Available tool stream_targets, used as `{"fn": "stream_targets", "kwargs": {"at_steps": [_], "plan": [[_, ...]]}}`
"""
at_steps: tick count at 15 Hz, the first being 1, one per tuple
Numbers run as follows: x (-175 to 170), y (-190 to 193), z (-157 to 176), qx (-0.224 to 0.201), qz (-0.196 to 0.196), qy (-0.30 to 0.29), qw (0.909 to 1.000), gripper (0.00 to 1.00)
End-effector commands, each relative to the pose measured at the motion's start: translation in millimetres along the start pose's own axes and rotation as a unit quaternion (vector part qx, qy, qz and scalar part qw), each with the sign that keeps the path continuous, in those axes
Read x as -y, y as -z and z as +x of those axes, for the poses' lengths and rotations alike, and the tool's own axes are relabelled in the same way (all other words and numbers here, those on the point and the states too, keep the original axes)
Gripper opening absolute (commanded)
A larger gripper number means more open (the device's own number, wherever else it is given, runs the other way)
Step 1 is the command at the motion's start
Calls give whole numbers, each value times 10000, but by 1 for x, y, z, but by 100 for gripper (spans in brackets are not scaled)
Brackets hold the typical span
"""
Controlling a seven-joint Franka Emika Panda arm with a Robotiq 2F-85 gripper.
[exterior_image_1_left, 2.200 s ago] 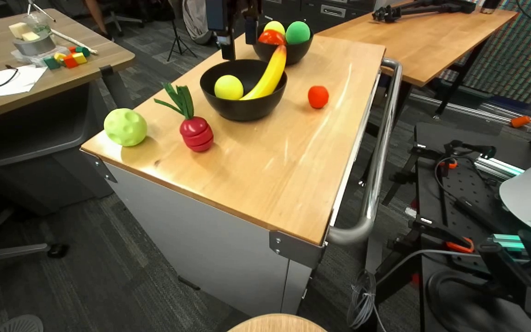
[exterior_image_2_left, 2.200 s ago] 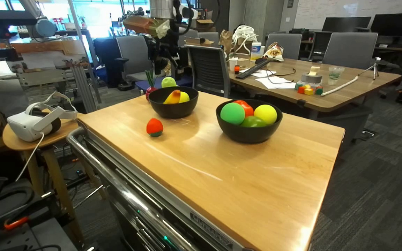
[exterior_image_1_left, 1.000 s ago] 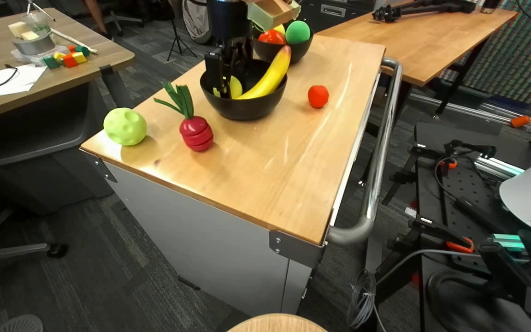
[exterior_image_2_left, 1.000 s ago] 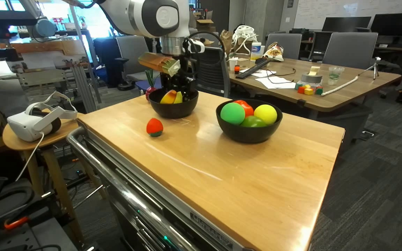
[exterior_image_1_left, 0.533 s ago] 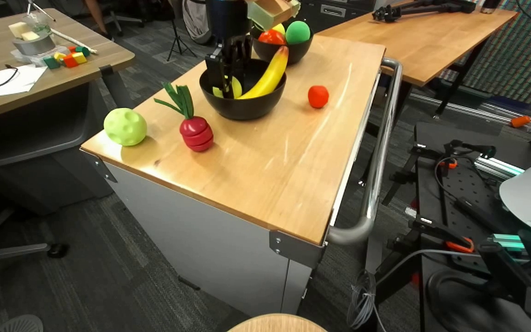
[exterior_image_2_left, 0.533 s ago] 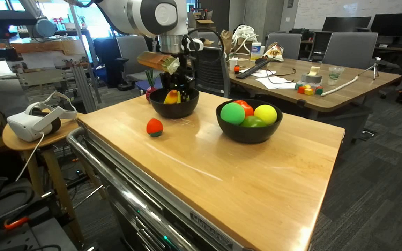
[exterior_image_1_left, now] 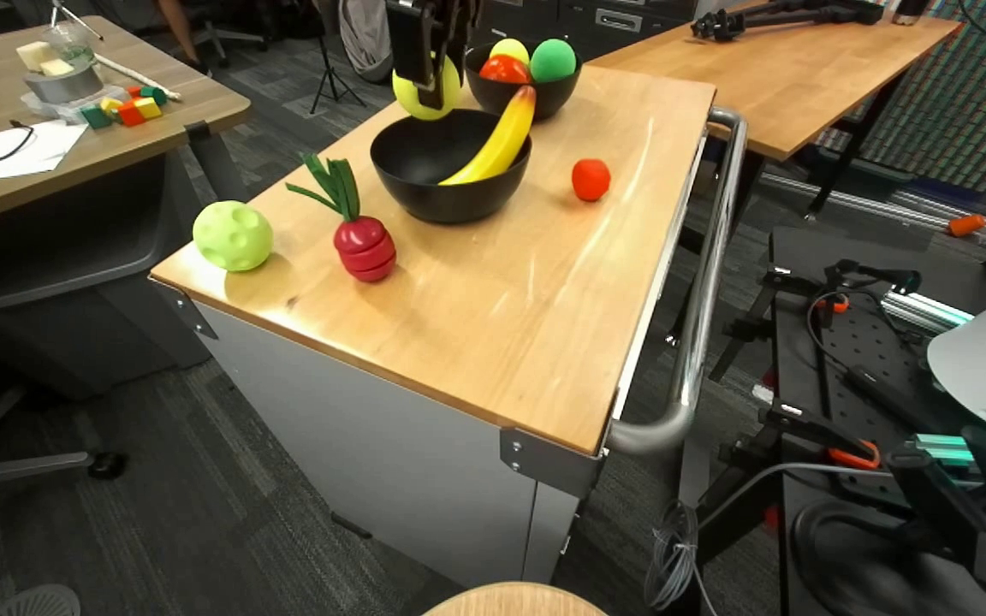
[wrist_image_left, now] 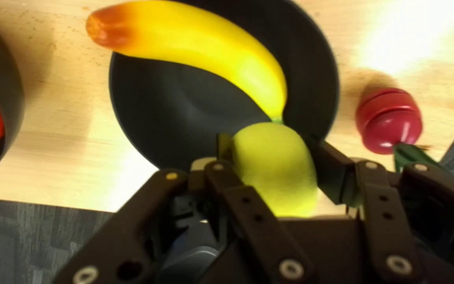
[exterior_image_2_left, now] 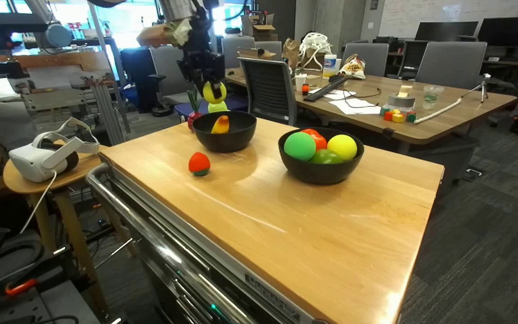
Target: Take all the contents from the black bowls and place them on the table one at at time starting with the left bowl then right bowl
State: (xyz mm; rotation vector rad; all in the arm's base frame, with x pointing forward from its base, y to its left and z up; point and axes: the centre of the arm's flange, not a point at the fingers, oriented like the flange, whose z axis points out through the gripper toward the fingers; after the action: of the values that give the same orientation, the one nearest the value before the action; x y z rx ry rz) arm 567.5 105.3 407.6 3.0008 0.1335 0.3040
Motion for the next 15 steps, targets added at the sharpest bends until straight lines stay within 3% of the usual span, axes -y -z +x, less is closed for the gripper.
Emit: {"fn": "stream_targets", "kwargs": {"at_steps": [1, 5, 8, 15], "plan": [[55, 43, -67, -329, -84, 139, 9993, 23], [112, 24, -114, 18, 248, 318, 9992, 23], [136, -7, -132, 271, 241, 500, 9981, 23], [155, -55, -120, 203, 479, 880, 9948, 23]]}}
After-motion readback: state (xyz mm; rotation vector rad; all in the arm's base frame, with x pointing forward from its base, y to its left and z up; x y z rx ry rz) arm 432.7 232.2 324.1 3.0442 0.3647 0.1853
